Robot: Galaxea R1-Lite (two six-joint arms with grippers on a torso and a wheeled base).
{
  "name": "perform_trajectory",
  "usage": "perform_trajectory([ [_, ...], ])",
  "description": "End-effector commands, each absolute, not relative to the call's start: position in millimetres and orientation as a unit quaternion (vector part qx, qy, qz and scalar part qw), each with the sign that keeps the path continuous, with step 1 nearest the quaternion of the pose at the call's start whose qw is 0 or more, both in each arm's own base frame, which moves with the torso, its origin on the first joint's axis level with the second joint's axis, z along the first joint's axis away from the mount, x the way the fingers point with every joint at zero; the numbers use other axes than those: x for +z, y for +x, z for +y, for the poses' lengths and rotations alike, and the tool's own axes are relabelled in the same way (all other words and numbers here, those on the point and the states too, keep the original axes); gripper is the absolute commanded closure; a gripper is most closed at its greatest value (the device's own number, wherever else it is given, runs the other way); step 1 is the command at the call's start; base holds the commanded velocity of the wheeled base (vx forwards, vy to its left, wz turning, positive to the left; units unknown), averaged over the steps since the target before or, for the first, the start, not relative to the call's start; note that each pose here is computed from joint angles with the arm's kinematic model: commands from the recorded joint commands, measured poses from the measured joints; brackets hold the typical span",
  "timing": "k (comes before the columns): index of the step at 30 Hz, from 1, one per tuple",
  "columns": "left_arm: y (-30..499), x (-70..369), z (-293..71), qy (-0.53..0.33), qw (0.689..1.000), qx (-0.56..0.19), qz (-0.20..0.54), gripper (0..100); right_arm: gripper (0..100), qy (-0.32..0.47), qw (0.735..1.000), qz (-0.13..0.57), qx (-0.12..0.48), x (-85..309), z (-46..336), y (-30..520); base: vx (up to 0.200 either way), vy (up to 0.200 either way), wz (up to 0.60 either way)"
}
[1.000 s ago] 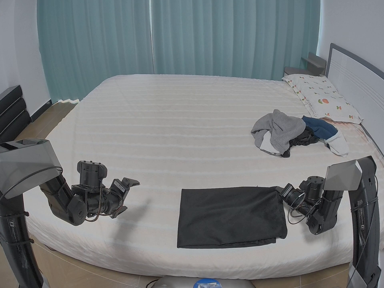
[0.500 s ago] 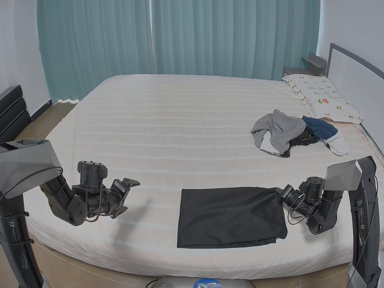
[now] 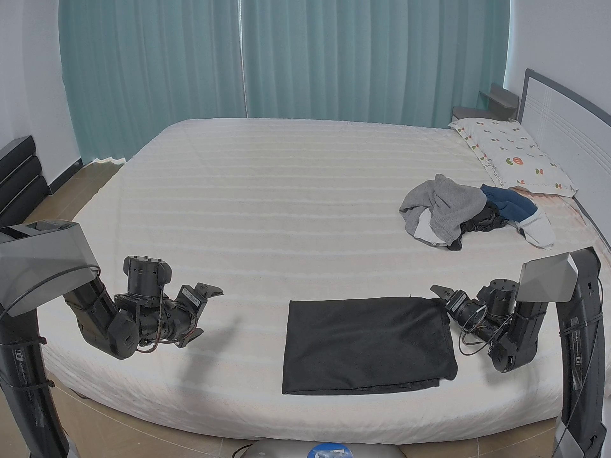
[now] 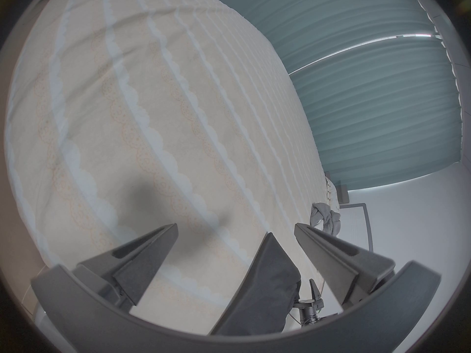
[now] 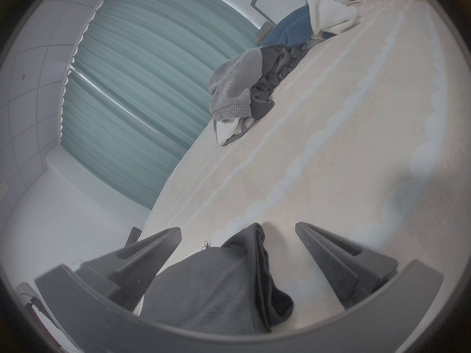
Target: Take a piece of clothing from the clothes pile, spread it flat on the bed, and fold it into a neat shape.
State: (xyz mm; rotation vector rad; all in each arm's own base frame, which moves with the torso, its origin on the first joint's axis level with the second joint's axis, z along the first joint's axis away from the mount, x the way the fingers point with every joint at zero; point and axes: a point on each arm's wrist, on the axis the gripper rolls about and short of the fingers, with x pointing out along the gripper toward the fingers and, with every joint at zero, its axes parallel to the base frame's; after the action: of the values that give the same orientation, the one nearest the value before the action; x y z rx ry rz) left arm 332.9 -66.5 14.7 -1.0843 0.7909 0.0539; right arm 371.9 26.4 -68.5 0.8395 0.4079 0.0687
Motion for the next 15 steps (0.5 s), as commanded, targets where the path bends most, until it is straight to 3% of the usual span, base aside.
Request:
perform_trajectory([
  [1, 334.0, 15.7, -66.5, -0.504, 0.783, 0.025, 0.365, 0, 0, 0.410, 0.891, 0.193, 0.022, -66.4, 19.0, 371.4, -0.200, 0.000, 0.00],
  [9, 334.1, 17.9, -66.0, -0.508, 0.782, 0.024, 0.362, 0, 0, 0.420, 0.888, 0.187, 0.014, -63.9, 12.2, 371.8, -0.200, 0.000, 0.00],
  [15, 335.4, 19.0, -66.3, -0.508, 0.783, 0.022, 0.359, 0, 0, 0.420, 0.888, 0.188, 0.014, -64.5, 12.7, 371.4, 0.000, 0.000, 0.00],
])
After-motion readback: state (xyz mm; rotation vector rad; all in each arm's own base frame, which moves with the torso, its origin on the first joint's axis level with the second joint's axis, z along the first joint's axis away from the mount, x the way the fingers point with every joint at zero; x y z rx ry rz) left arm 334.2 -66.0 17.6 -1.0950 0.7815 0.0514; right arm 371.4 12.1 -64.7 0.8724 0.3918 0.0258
